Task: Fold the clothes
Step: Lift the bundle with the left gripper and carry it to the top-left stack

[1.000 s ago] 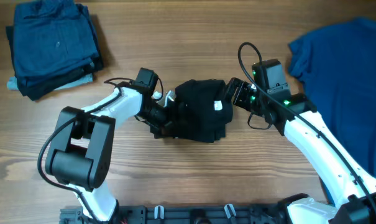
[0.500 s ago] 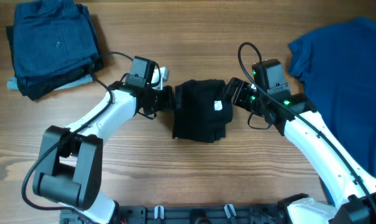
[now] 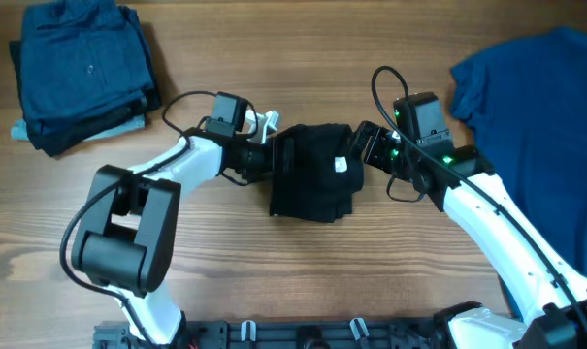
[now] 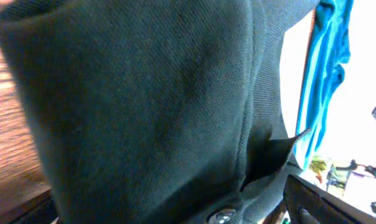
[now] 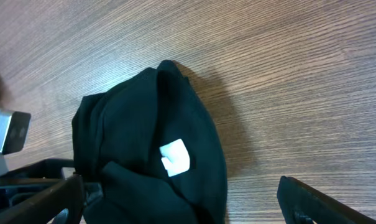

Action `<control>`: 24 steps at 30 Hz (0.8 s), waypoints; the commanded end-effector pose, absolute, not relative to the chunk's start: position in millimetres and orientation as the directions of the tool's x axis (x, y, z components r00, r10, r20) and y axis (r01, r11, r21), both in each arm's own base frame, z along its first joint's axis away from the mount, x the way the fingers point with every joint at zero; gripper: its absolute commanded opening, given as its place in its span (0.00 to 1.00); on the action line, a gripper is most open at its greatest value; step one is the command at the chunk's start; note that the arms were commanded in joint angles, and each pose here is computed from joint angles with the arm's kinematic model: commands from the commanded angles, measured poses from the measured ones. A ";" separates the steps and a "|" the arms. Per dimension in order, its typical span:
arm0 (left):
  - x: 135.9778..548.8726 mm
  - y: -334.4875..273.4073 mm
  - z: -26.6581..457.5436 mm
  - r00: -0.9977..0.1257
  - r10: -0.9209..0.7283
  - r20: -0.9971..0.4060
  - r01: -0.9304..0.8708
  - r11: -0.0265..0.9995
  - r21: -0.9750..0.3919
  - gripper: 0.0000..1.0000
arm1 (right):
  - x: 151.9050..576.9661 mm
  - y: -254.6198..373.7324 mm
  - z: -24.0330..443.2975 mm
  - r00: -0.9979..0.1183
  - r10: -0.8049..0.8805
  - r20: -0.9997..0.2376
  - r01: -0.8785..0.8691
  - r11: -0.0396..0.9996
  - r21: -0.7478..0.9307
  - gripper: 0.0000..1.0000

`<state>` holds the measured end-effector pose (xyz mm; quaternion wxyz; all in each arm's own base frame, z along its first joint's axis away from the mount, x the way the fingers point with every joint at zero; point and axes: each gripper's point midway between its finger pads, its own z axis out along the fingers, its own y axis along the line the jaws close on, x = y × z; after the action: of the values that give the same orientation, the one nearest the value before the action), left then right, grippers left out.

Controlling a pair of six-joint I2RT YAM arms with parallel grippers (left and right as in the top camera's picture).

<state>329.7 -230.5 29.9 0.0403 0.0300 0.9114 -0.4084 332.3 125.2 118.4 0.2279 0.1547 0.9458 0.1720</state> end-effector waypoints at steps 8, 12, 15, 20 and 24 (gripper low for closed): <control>316.8 -247.1 10.0 -0.997 0.065 -0.037 0.069 0.628 -0.775 0.88 | 332.4 121.8 114.6 -0.850 0.362 -0.384 0.214 0.902 0.376 1.00; 317.0 -247.3 10.1 -0.997 0.064 -0.037 0.070 0.628 -0.775 0.46 | 333.1 120.0 113.4 -0.847 0.364 -0.387 0.220 0.904 0.367 0.99; 317.1 -247.2 10.1 -0.997 0.064 -0.037 0.069 0.627 -0.776 0.28 | 333.2 120.2 104.7 -0.857 0.361 -0.369 0.229 0.906 0.355 1.00; 324.4 -249.5 16.7 -0.995 0.061 -0.080 0.101 0.616 -0.781 0.04 | 330.8 120.7 78.2 -0.884 0.352 -0.307 0.252 0.913 0.319 1.00; 370.3 -245.4 37.9 -0.973 0.013 -0.232 0.185 0.652 -0.735 0.04 | 329.7 121.0 71.5 -0.891 0.349 -0.290 0.257 0.915 0.311 0.99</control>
<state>334.0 -249.6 23.4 0.0418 0.0474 0.8967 -0.4381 331.0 123.6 77.9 0.1779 0.1608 0.9604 0.1422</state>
